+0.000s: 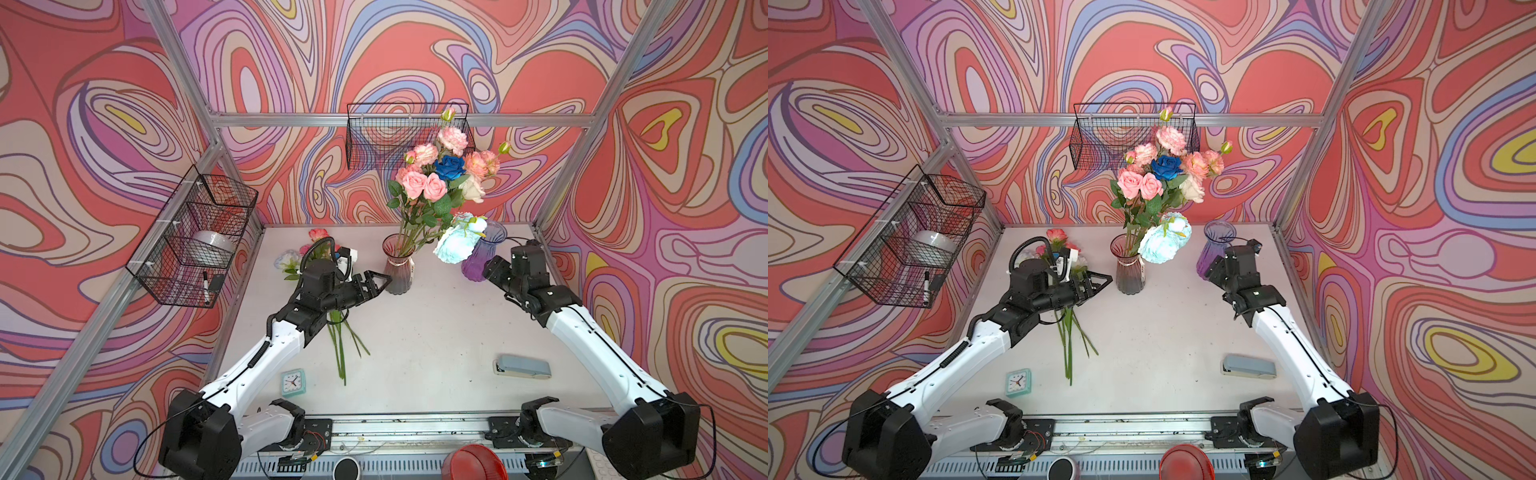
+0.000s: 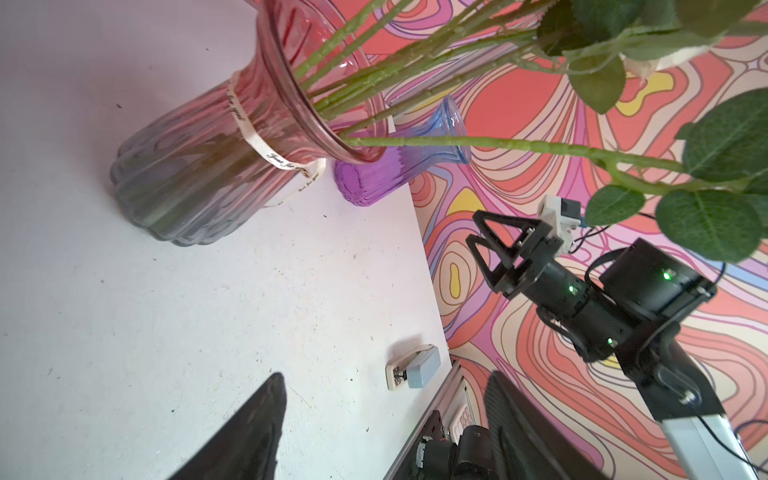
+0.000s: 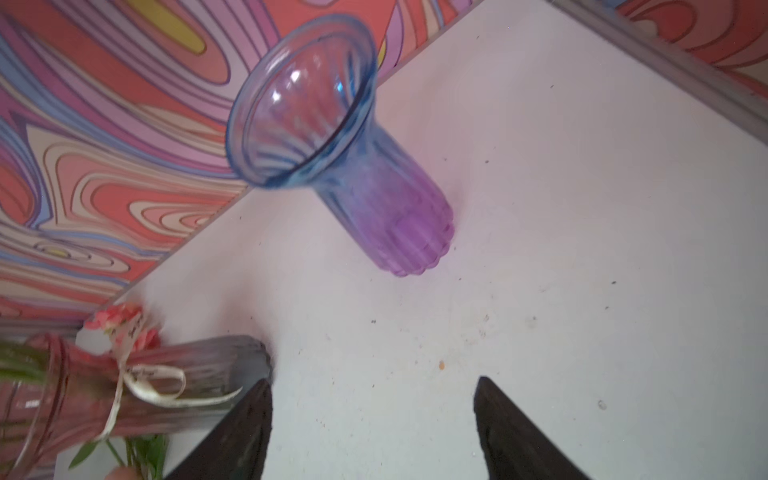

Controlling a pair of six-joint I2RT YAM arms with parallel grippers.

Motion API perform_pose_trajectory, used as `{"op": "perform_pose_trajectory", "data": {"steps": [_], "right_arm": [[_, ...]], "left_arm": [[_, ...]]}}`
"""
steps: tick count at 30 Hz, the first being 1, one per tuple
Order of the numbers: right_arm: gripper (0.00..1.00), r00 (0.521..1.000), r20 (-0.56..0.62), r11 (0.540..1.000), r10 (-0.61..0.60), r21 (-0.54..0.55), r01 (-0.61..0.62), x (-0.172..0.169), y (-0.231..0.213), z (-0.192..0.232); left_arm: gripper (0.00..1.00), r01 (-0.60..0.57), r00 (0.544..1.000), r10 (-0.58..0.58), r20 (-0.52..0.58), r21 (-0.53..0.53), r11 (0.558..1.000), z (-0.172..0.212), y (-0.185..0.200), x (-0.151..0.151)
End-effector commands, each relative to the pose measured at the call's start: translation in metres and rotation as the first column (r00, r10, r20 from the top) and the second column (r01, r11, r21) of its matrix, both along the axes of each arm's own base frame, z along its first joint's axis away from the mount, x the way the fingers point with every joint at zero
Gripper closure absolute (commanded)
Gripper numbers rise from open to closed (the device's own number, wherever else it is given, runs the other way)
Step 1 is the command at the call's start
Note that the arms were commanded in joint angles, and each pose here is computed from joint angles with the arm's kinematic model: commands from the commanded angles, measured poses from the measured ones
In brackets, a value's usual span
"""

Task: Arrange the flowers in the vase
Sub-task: 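Grasp the purple-blue vase with the right gripper and pull it toward the robot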

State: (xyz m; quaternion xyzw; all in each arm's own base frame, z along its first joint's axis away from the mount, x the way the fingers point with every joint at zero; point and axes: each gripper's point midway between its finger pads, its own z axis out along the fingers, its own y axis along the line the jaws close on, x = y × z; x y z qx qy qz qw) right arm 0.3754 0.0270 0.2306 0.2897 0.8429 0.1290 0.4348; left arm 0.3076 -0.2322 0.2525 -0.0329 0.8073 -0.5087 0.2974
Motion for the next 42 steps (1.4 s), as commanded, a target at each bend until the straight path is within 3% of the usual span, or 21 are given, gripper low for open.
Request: {"op": "perform_pose_trajectory", "data": {"steps": [1, 7, 15, 19, 21, 31, 42], "right_arm": [[0.21, 0.996, 0.071, 0.998, -0.049, 0.048, 0.046, 0.022, -0.023, 0.028], [0.21, 0.994, 0.091, 0.997, -0.061, 0.062, 0.056, 0.06, -0.037, 0.038], [0.27, 0.996, -0.044, 0.995, -0.076, 0.062, 0.078, 0.098, -0.042, 0.007], [0.38, 0.996, -0.073, 0.997, -0.044, 0.065, 0.049, 0.105, -0.037, -0.004], [0.48, 0.997, -0.077, 0.997, -0.027, 0.072, 0.033, 0.104, -0.035, -0.005], [1.0, 0.991, -0.126, 0.993, 0.044, 0.117, -0.029, 0.066, -0.019, -0.024], [1.0, 0.945, -0.135, 0.953, 0.299, 0.096, -0.288, -0.028, 0.069, 0.015]], "left_arm": [[0.22, 0.032, 0.998, -0.03, 0.055, -0.026, 0.999, 0.019, -0.008, 0.002], [0.21, 0.045, 0.998, -0.043, 0.046, -0.033, 0.998, 0.006, -0.007, -0.003], [0.21, 0.035, 0.998, -0.037, 0.058, 0.023, 0.999, 0.005, 0.002, -0.015], [0.21, 0.027, 0.997, -0.03, 0.072, 0.039, 0.999, 0.009, 0.007, -0.02], [0.21, 0.026, 0.997, -0.029, 0.073, 0.047, 0.999, 0.009, 0.008, -0.023], [0.21, 0.021, 0.996, -0.027, 0.084, 0.068, 0.997, 0.011, 0.016, -0.036], [0.21, 0.015, 0.995, -0.023, 0.097, 0.086, 0.996, 0.013, 0.022, -0.044]]}}
